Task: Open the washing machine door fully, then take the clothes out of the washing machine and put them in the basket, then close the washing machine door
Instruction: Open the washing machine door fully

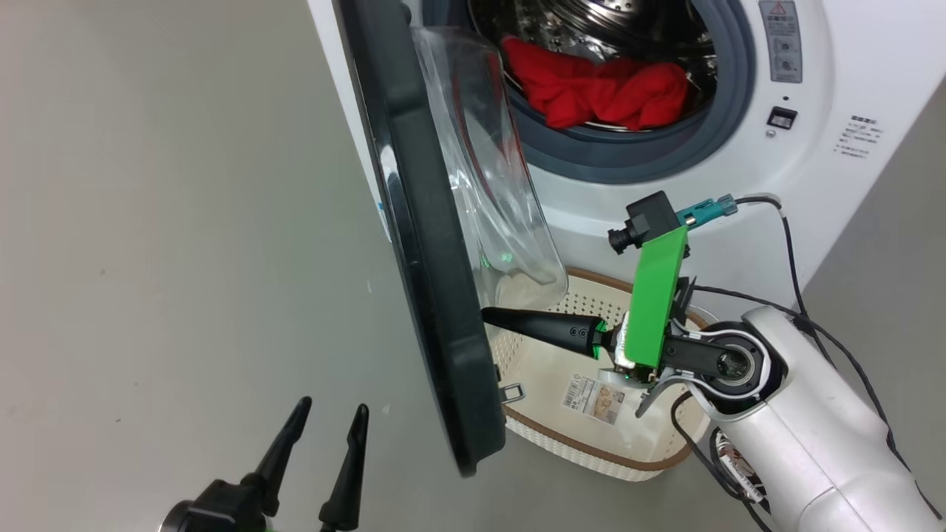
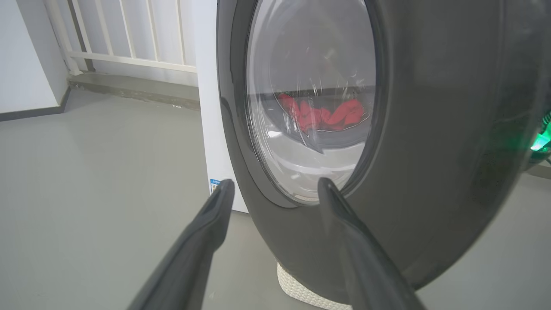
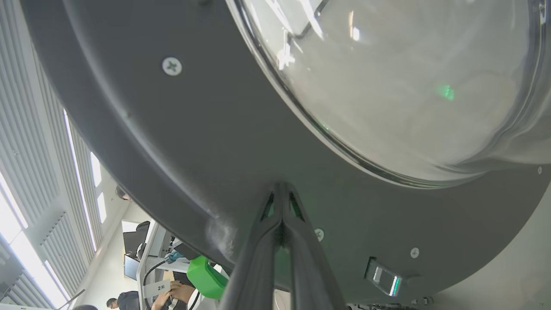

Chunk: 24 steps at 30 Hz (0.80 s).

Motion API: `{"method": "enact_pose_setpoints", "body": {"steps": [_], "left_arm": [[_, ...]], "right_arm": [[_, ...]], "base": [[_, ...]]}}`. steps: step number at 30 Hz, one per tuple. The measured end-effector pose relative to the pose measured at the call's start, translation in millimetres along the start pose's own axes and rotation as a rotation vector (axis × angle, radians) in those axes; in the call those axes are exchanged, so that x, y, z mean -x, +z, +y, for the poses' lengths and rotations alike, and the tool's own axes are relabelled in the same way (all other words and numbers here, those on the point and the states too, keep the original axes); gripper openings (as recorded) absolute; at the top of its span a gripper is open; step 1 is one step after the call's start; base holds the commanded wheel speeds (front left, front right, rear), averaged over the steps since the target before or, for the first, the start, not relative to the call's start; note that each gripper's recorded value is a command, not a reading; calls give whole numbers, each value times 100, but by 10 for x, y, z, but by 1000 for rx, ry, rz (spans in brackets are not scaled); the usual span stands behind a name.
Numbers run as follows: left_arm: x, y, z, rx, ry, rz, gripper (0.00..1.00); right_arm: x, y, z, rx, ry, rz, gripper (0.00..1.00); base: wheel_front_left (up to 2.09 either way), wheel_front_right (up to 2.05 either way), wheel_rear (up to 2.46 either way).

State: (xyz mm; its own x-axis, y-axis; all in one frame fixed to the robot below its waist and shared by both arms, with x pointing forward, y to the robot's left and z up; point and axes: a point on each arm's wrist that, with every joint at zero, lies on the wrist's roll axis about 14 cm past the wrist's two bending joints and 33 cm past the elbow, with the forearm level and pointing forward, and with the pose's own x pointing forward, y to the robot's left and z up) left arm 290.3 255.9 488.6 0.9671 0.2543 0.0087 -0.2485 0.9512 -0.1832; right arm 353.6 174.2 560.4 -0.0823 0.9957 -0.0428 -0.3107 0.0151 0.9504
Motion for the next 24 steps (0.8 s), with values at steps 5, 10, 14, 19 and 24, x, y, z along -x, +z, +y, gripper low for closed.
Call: {"method": "enact_pose_setpoints", "body": {"steps": [5,10,14,19,24], "left_arm": [[65,48,92,-1,30,-15,100],[110,70,166,-2,55,-22,100],[121,81,198,-5,68,-25,100],[163,72,225,-3,81,-24,100],[175,90,231,2,82,-32,100]], "right_arm": [[-124,-106,61,-3,20,30,0],[-221,-196,101,-6,35,61,0],[-278,-251,108,-11,43,75,0],[-292,-276,118,-6,38,78,0],[-282,-258,152,2,36,57,68]], "base": [[0,0,0],[0,0,0],[0,0,0],[0,0,0],[0,0,0]]}}
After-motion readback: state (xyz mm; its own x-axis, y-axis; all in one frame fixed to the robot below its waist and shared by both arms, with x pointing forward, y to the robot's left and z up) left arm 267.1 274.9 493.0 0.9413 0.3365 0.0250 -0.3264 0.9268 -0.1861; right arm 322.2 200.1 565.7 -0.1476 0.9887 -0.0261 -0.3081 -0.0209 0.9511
